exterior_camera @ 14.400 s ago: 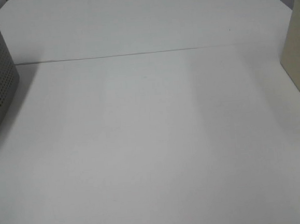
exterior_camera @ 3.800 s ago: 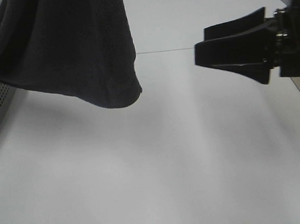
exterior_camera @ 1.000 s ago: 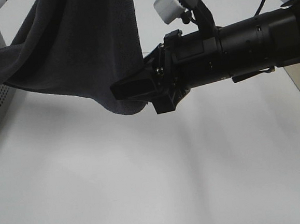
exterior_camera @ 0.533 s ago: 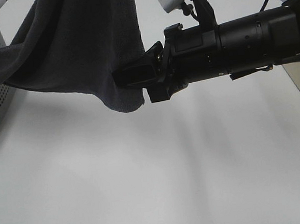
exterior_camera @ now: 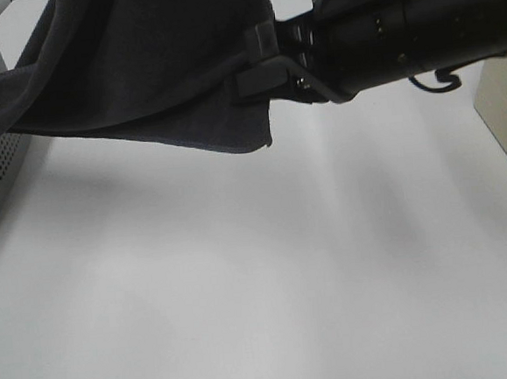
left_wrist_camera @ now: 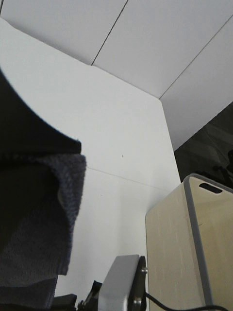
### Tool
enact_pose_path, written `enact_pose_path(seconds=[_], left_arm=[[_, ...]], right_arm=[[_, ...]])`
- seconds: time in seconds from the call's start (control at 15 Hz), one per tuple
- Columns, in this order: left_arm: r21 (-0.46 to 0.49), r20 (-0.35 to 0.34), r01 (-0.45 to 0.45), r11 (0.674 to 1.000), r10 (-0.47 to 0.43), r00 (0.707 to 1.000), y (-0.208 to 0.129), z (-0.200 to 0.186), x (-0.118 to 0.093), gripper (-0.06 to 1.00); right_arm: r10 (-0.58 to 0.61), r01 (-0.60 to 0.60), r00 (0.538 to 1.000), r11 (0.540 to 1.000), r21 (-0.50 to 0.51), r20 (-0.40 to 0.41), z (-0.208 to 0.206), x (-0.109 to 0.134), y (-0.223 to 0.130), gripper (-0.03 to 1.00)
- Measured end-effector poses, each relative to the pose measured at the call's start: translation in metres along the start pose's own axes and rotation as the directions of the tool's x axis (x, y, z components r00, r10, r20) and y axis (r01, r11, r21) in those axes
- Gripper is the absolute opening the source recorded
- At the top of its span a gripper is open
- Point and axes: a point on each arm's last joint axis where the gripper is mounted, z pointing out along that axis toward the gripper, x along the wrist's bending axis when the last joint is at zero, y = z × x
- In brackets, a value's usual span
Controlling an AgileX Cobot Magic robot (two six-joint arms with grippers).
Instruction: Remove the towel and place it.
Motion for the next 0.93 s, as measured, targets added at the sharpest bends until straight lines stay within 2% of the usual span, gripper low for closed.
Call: enact_pose_path(seconds=[0.13,0.27,0.4,0.53,0.73,0.8,0.87,0.93], left_arm=[[-0.017,-0.031,0.001,1.000,-0.002,1.000,0.001,0.002,0.003,0.00],[-0.022,-0.048,0.004,1.000,-0.005,0.999,-0.001,0.009,0.005,0.00],[-0.035,-0.078,0.007,0.999,-0.010,0.997,-0.002,0.015,0.008,0.00],[-0.060,-0.126,0.006,0.998,-0.014,0.992,-0.001,0.018,0.012,0.00],[-0.101,-0.205,-0.005,0.995,-0.016,0.979,0.001,0.020,0.020,0.00],[-0.102,-0.219,-0.012,0.995,-0.010,0.976,0.001,0.021,0.021,0.00],[-0.100,-0.305,-0.053,0.994,0.020,0.952,-0.004,0.026,0.031,0.00],[-0.101,-0.359,-0.062,0.993,0.021,0.933,-0.009,0.029,0.039,0.00]], right_arm=[[-0.010,0.005,0.995,0.998,0.055,0.099,-0.014,0.006,0.019,0.01],[-0.050,0.023,0.970,0.993,0.115,0.237,-0.030,0.009,0.043,0.01],[-0.085,0.022,0.904,0.988,0.153,0.419,-0.051,0.009,0.069,0.01],[-0.142,0.053,0.819,0.984,0.172,0.555,-0.069,0.008,0.095,0.01],[-0.203,0.134,0.731,0.979,0.155,0.651,-0.083,0.011,0.133,0.01],[-0.210,0.152,0.720,0.978,0.144,0.662,-0.085,0.012,0.139,0.01],[-0.258,0.256,0.641,0.960,0.116,0.723,-0.101,0.018,0.163,0.01],[-0.300,0.311,0.587,0.941,0.133,0.752,-0.107,0.019,0.172,0.01]])
